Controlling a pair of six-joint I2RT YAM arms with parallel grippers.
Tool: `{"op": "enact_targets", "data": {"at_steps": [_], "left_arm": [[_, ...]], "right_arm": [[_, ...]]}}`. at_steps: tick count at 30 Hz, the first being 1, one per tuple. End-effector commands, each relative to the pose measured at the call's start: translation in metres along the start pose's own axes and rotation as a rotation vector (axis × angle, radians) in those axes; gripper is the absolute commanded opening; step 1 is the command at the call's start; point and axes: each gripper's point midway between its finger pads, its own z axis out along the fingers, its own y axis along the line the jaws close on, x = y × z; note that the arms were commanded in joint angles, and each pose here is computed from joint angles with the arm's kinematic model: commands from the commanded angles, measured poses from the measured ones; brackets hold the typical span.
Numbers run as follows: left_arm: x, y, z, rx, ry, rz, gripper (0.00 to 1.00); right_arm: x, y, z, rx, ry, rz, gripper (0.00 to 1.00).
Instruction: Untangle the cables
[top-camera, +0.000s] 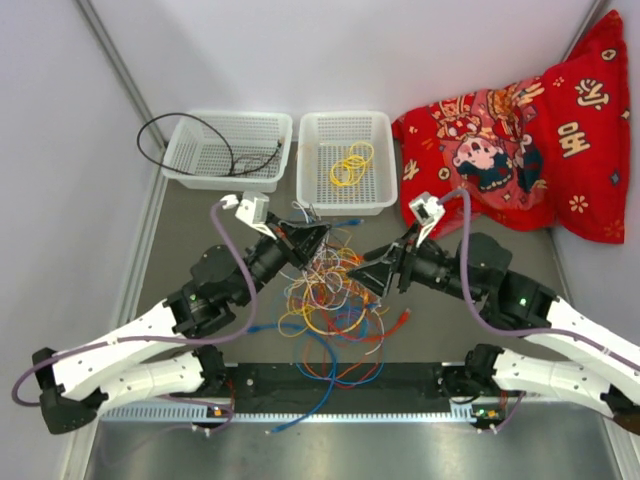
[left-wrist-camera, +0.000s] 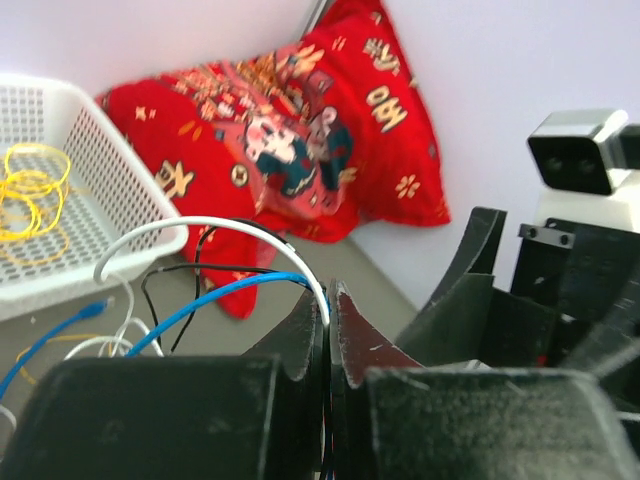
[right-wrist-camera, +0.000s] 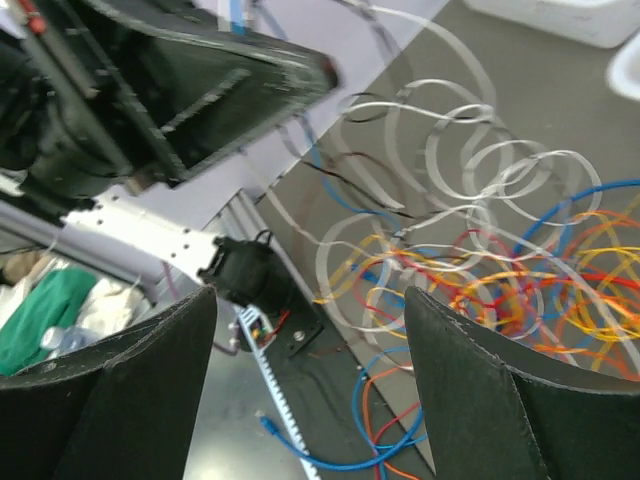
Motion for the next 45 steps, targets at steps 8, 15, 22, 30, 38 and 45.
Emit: {"op": "enact_targets", "data": {"at_steps": [8, 15, 22, 30, 38, 45], "left_arm": [[0.011, -0.003, 0.015, 0.017, 0.001, -0.013, 0.00], [0.019, -0.007, 0.018, 0.043, 0.024, -0.031, 0.00], [0.020, -0.008, 0.014, 0.050, 0.028, -0.041, 0.00], [0.024, 0.018, 0.004, -0.073, 0.025, -0.053, 0.00], [0.066, 0.106, -0.042, -0.521, 0.138, -0.082, 0.26], [0.079, 0.135, -0.071, -0.674, 0.156, -0.105, 0.99]], "right_arm": [[0.003, 0.033, 0.026, -0.147, 0.053, 0.017, 0.75], [0.013, 0.025, 0.043, -0.125, 0.072, 0.021, 0.71], [0.015, 0.010, 0.057, -0.050, 0.066, 0.017, 0.38], [-0.027, 0.012, 0.023, 0.020, -0.029, -0.053, 0.00], [-0.137, 0.047, -0.040, 0.080, -0.193, -0.274, 0.00], [-0.168, 0.054, -0.052, 0.120, -0.229, -0.342, 0.00]]}}
